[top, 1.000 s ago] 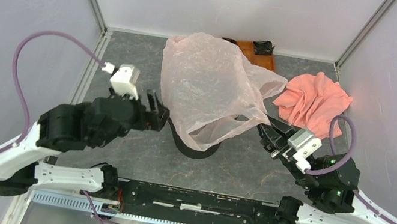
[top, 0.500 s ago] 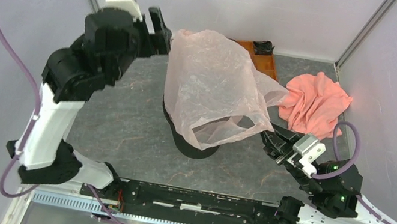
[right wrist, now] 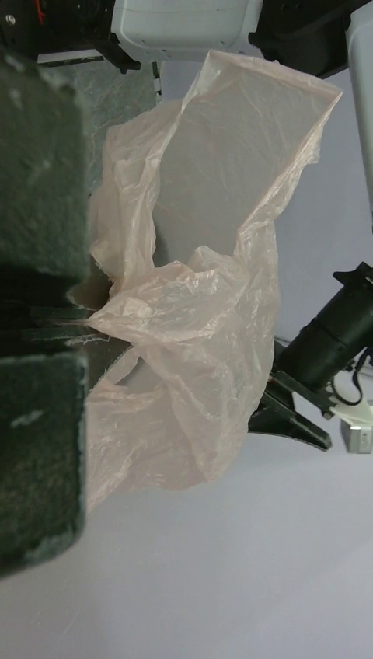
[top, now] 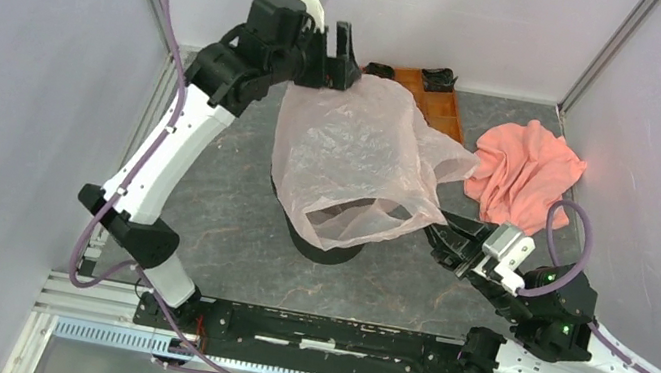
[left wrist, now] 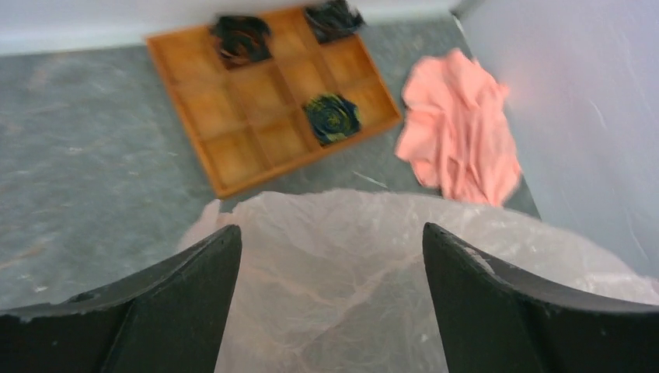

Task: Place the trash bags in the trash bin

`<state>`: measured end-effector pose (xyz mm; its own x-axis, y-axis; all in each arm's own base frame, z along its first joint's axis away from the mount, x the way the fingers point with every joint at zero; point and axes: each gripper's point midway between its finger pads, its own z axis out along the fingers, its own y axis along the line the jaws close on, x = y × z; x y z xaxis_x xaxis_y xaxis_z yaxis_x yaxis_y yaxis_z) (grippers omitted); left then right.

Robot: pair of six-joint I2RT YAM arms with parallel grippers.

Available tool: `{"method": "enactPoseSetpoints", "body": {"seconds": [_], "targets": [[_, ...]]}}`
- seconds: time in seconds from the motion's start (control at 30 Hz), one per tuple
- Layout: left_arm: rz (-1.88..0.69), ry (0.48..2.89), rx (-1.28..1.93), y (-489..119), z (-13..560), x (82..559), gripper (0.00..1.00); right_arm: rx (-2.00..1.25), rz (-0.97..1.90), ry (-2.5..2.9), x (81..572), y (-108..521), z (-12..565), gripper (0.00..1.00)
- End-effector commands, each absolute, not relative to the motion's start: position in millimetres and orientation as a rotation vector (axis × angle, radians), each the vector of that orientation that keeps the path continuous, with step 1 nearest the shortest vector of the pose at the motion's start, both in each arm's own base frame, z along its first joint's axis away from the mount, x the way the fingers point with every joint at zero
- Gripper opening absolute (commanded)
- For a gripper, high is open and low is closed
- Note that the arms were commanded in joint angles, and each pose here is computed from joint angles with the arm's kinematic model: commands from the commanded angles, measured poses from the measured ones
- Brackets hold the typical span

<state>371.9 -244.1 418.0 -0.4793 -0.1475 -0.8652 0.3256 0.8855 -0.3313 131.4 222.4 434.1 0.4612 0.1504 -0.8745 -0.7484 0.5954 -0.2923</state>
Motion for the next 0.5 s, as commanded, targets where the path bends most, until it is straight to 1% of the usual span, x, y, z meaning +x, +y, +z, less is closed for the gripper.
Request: {"method": "enactPoseSetpoints", "body": {"seconds": [0.0, 0.1, 0.2, 0.33, 0.47], "targets": [[-0.951, 1.826, 0.311, -275.8, 454.7, 315.2, 0.85, -0.748, 0.650, 0.928, 128.1, 224.9, 432.3, 0.00], [-1.054, 1.736, 0.264, -262.1, 464.2, 280.5, 0.69, -0.739, 0.661, 0.922, 127.7, 225.9, 433.5, 0.00], [-1.082, 1.763, 0.230, -252.8, 446.7, 261.9, 0.66, -0.741, 0.673, 0.923, 127.7, 230.5, 432.4, 0.00], [-1.068, 1.886, 0.214, -253.5, 390.2, 254.1, 0.63, -0.717, 0.687, 0.919, 130.2, 236.4, 436.7, 0.00], [-1.026, 1.988, 0.211, -260.9, 344.0, 256.0, 0.61, -0.575, 0.691, 0.943, 145.4, 234.3, 460.3, 0.00]]}}
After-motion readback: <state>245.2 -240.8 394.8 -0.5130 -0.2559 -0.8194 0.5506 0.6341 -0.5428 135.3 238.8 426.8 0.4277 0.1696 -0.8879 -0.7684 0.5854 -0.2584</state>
